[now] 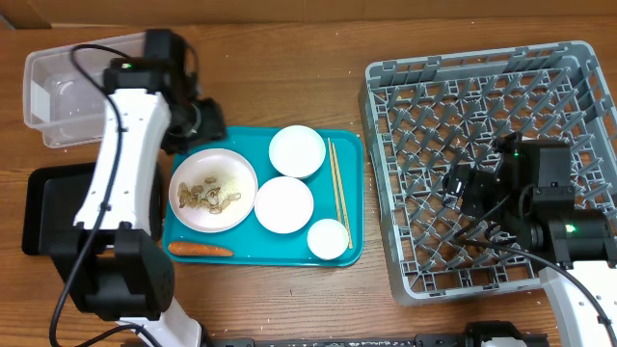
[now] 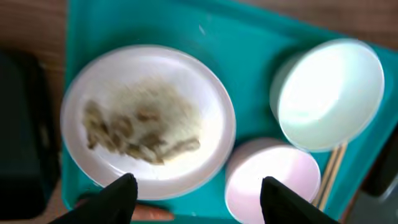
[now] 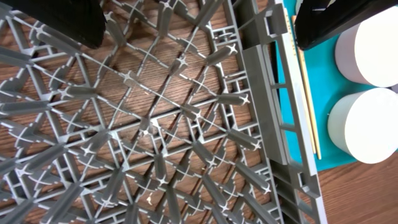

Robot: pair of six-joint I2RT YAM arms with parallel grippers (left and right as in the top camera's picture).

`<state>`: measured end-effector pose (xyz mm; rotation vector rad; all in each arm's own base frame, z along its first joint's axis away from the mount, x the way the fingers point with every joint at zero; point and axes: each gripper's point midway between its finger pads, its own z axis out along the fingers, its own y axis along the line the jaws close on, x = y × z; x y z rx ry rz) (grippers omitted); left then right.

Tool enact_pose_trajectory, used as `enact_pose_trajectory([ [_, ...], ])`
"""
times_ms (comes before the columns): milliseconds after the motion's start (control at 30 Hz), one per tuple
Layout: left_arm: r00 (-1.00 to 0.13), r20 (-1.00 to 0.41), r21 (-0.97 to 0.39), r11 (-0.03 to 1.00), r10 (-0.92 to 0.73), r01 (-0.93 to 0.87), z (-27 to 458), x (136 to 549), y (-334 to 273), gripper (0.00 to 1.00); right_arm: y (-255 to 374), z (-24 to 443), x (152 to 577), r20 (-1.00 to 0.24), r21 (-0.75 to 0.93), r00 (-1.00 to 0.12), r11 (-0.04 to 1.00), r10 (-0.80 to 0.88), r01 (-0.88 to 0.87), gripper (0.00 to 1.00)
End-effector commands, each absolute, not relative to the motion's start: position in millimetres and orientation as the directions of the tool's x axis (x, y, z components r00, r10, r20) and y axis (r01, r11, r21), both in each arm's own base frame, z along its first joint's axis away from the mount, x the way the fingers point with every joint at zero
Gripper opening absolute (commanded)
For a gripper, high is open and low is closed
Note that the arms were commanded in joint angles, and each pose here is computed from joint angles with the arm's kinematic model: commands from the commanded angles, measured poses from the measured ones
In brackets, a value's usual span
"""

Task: Sort waste into correct bins and load items into the dishwasher
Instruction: 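Carry the tissue to the clear container and release it, then grasp the small white cup with the left gripper and lift it rightward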

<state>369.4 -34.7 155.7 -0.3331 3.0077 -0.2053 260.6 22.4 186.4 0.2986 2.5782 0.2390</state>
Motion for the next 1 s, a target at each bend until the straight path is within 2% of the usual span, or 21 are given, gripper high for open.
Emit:
enact_pose_trajectory([
  [0, -0.994, -0.06, -0.25, 0.965, -0.097, -0.079, 163, 356, -74, 0.66, 25, 198, 266, -0.508, 0.251, -0.821, 0.956, 0.261, 0.148, 1.0],
  [67, -1.0, -0.025, -0.318, 0.948, 0.014, 0.021, 166, 339, -112, 0.66, 25, 198, 266, -0.509, 0.251, -0.82, 0.956, 0.261, 0.148, 1.0],
  [300, -0.974, 0.023, -0.233, 0.949, 0.224, 0.213, 148, 301, -162, 0.66, 25, 198, 265, -0.506, 0.251, -0.822, 0.956, 0.261, 0.149, 1.0],
  [667, -0.896, 0.168, -0.209, 0.903, 0.411, 0.376, 84, 229, -200, 0.64, 25, 196, 262, -0.493, 0.247, -0.83, 0.957, 0.261, 0.153, 1.0],
  [733, -0.891, 0.157, -0.211, 0.896, 0.425, 0.39, 76, 227, -204, 0.56, 25, 196, 262, -0.493, 0.248, -0.83, 0.957, 0.261, 0.153, 1.0],
  [800, -0.894, 0.135, -0.215, 0.893, 0.427, 0.394, 72, 230, -208, 0.35, 25, 196, 262, -0.494, 0.245, -0.83, 0.957, 0.261, 0.155, 1.0],
  [867, -0.897, 0.119, -0.218, 0.892, 0.427, 0.396, 71, 233, -211, 0.18, 25, 196, 262, -0.494, 0.245, -0.83, 0.957, 0.261, 0.155, 1.0],
  [933, -0.897, 0.114, -0.218, 0.892, 0.427, 0.396, 71, 234, -211, 0.05, 25, 196, 262, -0.494, 0.245, -0.83, 0.957, 0.261, 0.155, 1.0],
  [967, -0.898, 0.114, -0.219, 0.892, 0.425, 0.395, 71, 234, -211, 0.04, 25, 196, 262, -0.494, 0.245, -0.83, 0.957, 0.261, 0.155, 1.0],
])
